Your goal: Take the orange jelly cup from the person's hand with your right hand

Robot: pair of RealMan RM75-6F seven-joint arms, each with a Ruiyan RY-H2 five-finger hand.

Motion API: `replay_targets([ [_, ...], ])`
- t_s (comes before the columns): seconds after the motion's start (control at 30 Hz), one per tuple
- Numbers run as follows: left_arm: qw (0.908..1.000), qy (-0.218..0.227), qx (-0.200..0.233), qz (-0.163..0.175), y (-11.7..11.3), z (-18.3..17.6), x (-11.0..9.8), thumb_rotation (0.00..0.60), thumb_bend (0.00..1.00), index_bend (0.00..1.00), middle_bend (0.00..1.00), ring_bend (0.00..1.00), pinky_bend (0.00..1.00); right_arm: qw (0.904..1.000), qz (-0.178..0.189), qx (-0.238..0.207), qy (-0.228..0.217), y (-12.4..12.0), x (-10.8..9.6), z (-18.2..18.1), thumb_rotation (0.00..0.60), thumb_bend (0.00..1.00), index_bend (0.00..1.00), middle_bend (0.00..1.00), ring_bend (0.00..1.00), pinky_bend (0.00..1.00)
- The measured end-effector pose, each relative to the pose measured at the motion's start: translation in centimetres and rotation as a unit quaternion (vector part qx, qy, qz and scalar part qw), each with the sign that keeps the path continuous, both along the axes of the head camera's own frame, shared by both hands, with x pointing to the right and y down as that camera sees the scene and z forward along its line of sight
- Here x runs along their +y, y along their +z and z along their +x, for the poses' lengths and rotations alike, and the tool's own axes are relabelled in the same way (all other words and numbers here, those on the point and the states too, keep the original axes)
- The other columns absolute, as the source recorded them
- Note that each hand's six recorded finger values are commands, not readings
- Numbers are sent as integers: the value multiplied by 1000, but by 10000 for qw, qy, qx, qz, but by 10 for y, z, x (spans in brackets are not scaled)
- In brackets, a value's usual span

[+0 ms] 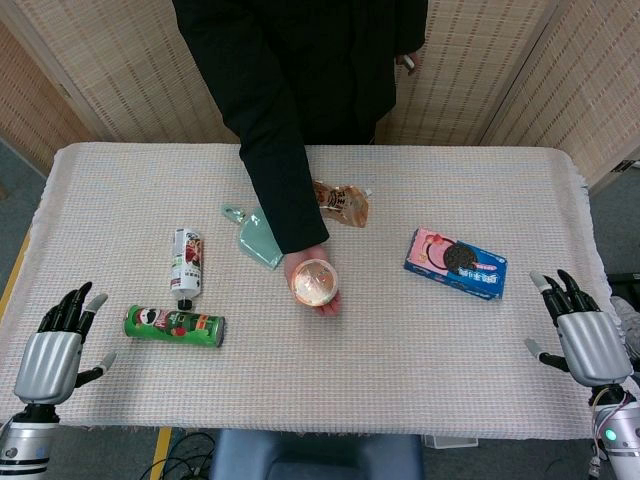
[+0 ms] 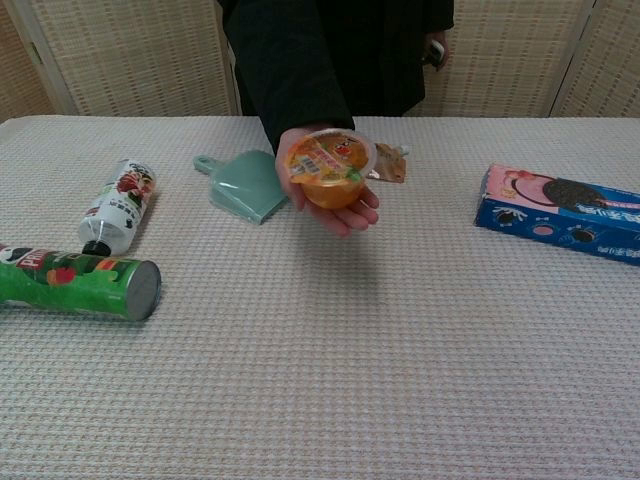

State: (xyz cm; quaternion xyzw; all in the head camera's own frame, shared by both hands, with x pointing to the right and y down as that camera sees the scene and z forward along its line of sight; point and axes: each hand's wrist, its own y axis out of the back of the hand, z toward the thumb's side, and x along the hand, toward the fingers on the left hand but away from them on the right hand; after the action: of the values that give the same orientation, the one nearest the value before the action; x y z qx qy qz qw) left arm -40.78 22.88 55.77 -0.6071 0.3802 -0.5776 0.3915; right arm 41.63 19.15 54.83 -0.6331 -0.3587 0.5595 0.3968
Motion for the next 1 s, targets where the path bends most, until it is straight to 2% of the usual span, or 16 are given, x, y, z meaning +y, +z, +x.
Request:
replay_targets([
  [0.33, 10000, -10, -12, -10, 1, 0, 0, 600, 223, 158, 48, 97, 219, 9999, 81, -93, -34, -1, -1, -3, 600, 210, 0, 122, 50, 215],
  [0.5, 10000, -6, -2, -19, 1, 1, 0, 600, 223, 158, 48, 97, 219, 9995, 78, -214, -205, 1, -6, -13, 600, 210, 0, 122, 49, 215],
  [0.77, 10000, -28, -16, -34, 0, -1, 0, 600, 223, 158, 48, 97, 219, 9955, -22, -476, -820, 12, -21, -51, 600, 210, 0, 78, 47, 207],
  [0.87, 10000, -37, -21, -52, 0, -2, 1, 600, 223, 158, 48, 97, 219, 9917, -99, -603, -1130, 16, -28, -72, 600, 209, 0, 9, 10, 152],
  [1.0, 10000, -45, -20, -35, -3, -3, 1, 600, 223, 158, 48, 97, 219, 9845, -239, -756, -1567, 23, -38, -103, 600, 210, 0, 0, 0, 100],
])
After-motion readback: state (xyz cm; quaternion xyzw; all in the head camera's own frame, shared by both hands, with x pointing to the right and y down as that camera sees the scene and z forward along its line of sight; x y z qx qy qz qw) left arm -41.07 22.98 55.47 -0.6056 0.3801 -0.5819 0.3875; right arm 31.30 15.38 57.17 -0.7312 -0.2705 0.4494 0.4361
